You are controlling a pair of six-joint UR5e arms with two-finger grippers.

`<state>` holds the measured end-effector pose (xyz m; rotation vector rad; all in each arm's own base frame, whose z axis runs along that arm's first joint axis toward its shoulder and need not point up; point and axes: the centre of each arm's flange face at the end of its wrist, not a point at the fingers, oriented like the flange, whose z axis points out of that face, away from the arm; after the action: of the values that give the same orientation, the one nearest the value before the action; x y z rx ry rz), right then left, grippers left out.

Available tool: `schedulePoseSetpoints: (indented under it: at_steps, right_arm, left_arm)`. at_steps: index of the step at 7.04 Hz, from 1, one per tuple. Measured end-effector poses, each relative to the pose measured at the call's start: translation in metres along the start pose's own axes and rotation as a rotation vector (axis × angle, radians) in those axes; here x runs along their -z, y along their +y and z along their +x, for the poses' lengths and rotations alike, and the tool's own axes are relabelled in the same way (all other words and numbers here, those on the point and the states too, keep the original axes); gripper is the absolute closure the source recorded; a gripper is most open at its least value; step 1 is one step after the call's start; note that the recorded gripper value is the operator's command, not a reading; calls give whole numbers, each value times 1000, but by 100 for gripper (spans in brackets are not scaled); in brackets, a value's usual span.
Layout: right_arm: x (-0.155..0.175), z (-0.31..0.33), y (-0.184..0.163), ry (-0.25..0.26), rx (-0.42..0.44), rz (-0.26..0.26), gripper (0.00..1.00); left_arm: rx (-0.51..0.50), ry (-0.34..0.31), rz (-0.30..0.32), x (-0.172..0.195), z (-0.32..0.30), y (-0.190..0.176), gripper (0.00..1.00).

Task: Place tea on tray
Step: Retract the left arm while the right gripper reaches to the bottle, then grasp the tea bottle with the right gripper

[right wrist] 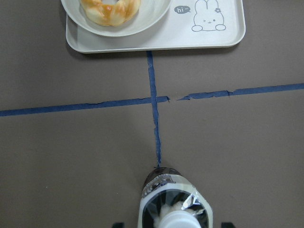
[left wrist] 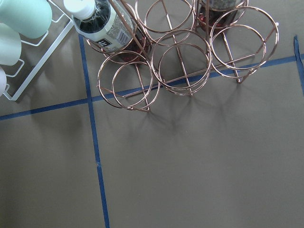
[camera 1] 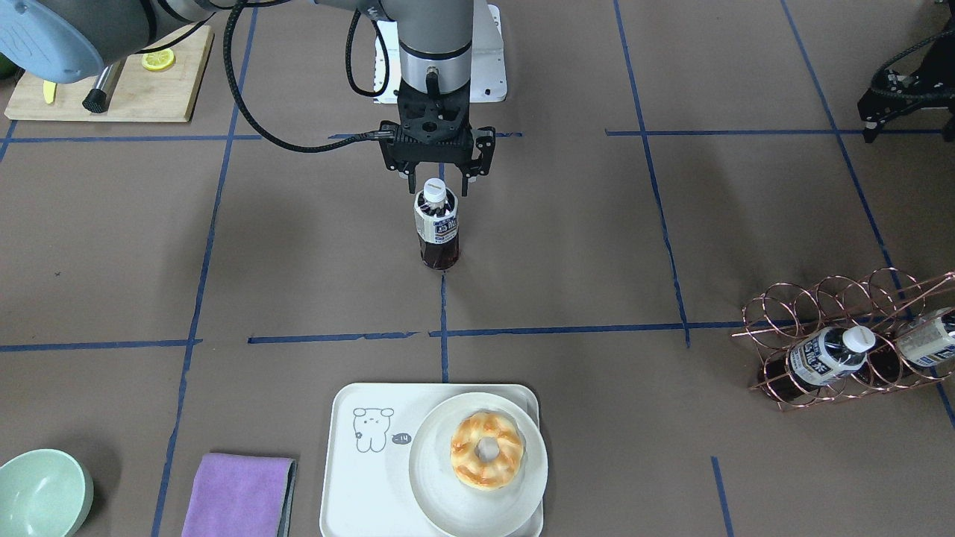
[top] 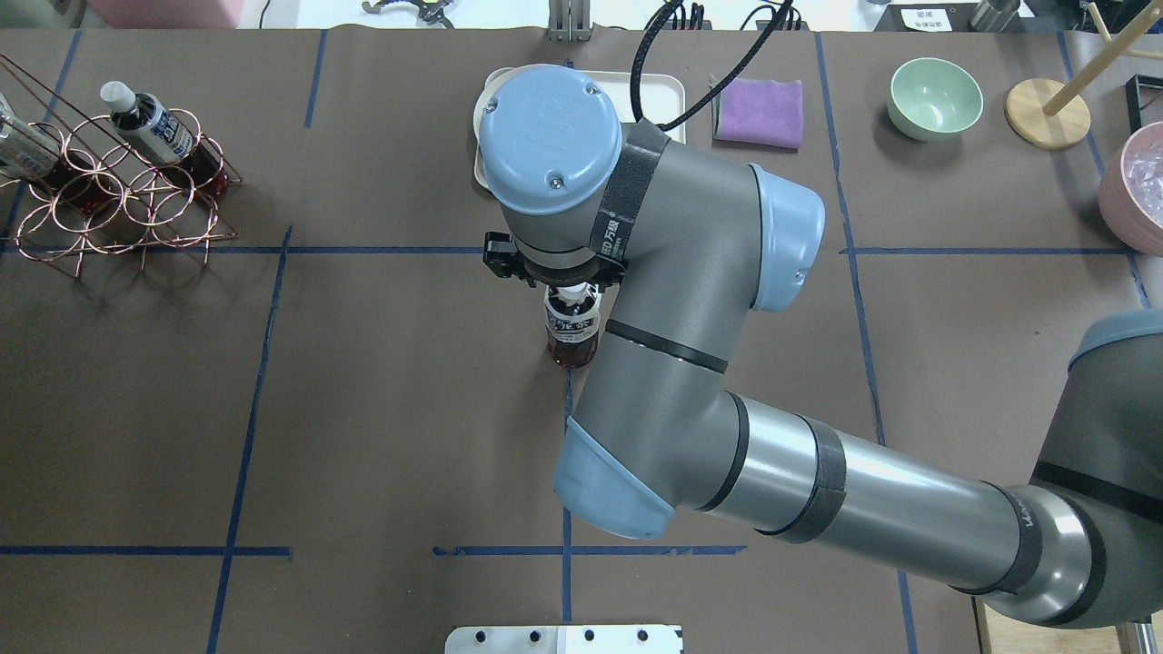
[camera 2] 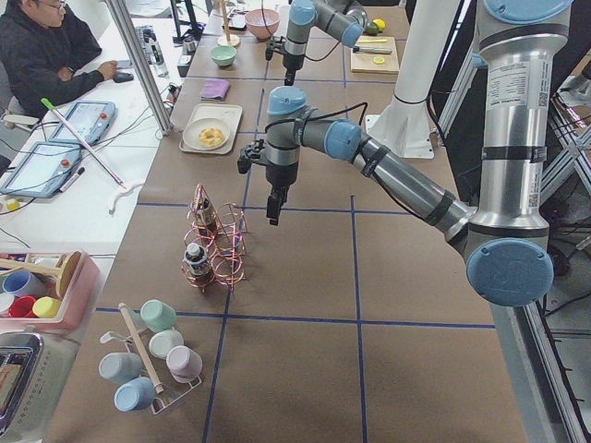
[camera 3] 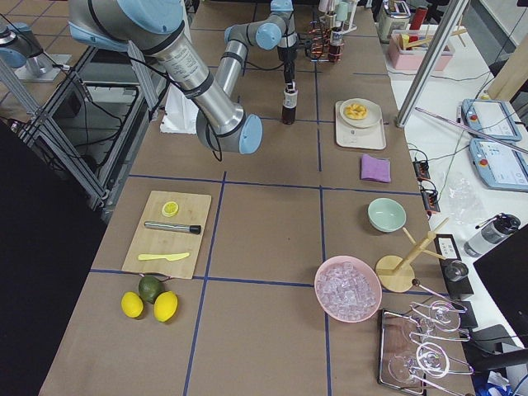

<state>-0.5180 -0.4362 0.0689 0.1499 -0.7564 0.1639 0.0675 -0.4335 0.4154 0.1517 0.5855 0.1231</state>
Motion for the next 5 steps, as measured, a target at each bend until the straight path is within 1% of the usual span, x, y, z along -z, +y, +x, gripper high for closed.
schedulePoseSetpoints:
  at_steps: [5]
  right_arm:
    - [-9,1,-3,19,23,-2,33]
  left_arm:
    - [7,-2,3,1,-3,0,0]
